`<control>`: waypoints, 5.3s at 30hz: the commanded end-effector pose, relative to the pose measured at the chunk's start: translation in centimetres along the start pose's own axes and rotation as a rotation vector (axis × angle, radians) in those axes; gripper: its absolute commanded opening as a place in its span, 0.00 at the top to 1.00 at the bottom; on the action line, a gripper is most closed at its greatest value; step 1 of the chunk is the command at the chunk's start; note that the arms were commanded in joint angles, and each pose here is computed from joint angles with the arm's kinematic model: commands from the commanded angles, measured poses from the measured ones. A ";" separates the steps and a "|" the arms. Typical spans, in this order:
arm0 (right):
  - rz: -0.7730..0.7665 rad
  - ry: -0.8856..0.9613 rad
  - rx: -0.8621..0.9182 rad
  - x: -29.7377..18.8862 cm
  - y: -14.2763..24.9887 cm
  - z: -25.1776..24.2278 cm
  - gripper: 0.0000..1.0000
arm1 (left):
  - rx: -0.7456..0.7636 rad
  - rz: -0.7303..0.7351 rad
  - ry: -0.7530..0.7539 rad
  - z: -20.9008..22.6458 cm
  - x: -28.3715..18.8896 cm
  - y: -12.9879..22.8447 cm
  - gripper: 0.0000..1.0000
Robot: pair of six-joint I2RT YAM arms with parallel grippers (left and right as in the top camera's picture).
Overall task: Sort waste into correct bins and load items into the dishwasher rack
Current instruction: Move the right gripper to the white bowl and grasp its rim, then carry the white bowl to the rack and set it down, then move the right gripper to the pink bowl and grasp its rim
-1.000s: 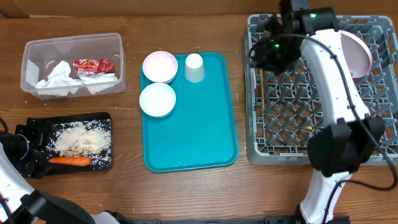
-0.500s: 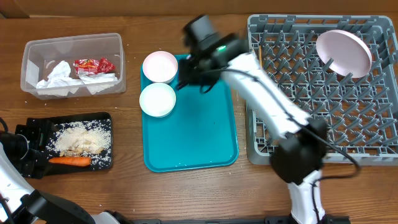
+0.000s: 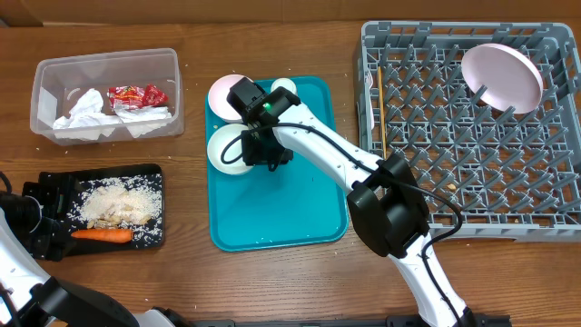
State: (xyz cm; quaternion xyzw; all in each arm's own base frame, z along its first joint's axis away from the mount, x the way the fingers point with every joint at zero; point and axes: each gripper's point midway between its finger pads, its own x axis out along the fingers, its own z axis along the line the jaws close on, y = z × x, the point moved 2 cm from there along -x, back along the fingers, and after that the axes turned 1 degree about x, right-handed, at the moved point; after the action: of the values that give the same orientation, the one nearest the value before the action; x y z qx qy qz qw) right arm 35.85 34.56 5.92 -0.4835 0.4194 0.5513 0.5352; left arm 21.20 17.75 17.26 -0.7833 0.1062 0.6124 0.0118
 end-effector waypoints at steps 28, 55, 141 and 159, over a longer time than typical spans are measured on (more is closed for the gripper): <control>-0.050 -0.001 -0.336 -5.3 3.7 5.1 0.55 | -0.018 0.007 0.000 0.1 0.1 0.0 0.00; -0.037 0.097 -0.241 -3.2 5.1 3.0 0.96 | -0.018 0.007 0.000 0.1 0.1 0.0 0.00; -0.390 -0.858 0.507 -21.8 3.2 -39.5 0.74 | -0.018 0.007 0.000 0.1 0.1 0.0 0.00; -0.248 -0.381 0.610 -28.0 5.6 -39.0 0.66 | -0.018 0.007 0.000 0.1 0.1 0.0 0.00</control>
State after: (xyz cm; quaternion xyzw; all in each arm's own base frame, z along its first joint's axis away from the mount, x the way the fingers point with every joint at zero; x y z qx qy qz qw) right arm 32.49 -11.31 23.59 -0.1840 0.3877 0.4234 0.7978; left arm 21.19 17.76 17.26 -0.7833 0.1061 0.6124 0.0117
